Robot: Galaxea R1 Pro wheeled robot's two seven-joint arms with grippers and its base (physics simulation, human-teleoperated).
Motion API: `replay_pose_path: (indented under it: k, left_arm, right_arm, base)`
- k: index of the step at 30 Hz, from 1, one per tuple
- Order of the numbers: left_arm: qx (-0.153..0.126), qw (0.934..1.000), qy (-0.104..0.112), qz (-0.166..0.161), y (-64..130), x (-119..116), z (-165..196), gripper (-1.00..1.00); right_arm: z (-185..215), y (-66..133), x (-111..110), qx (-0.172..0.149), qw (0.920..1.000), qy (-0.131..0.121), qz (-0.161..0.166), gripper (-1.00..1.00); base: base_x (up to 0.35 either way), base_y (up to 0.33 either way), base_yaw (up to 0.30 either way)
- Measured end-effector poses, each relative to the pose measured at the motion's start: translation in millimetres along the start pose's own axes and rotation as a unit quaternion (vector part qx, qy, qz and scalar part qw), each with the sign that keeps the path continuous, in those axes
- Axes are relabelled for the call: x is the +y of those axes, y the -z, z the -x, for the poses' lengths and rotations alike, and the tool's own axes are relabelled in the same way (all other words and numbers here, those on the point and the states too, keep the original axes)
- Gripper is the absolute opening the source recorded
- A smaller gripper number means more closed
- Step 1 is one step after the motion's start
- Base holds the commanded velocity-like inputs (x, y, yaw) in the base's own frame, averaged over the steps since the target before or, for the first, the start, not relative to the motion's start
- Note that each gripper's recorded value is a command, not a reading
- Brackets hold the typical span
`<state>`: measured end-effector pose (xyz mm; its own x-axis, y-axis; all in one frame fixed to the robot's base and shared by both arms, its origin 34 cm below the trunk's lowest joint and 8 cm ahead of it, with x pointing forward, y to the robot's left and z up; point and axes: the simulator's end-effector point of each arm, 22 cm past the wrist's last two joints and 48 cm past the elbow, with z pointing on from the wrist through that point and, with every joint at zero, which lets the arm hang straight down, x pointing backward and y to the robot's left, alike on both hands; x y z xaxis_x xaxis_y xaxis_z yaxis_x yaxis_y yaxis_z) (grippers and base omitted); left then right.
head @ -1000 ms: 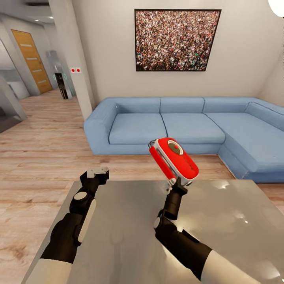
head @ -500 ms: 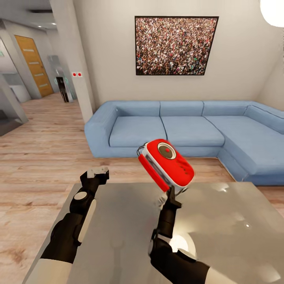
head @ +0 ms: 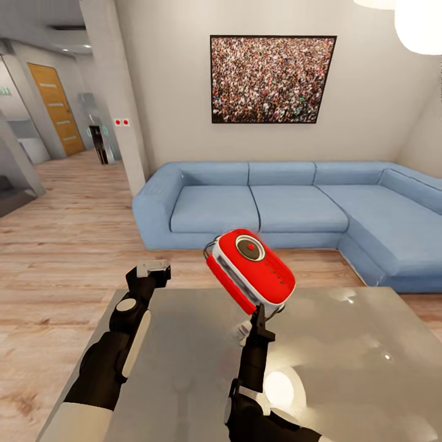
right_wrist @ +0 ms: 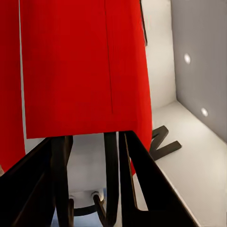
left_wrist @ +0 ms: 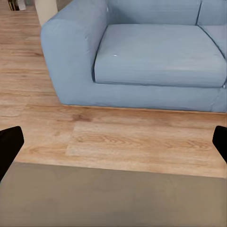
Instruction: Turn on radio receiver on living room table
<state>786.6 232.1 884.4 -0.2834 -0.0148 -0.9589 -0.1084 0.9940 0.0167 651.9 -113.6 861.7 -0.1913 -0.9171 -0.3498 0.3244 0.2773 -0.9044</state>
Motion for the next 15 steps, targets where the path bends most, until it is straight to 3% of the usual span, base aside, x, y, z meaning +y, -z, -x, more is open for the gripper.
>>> replay_pose_path:
  k: [5,15]
  left_arm:
    - [-0.004,1.0,0.0,-0.001,2.0,-1.2,4.4,1.0]
    - [-0.011,0.9999,0.001,-0.002,5.8,-2.1,13.1,1.0]
  right_arm:
    - [2.0,8.3,8.9,0.001,0.9999,0.014,0.007,-1.0]
    - [14.1,14.6,9.6,0.001,0.9999,0.012,0.01,-1.0]
  base:
    - [0.0,0.0,0.0]
    - [0.0,0.0,0.0]
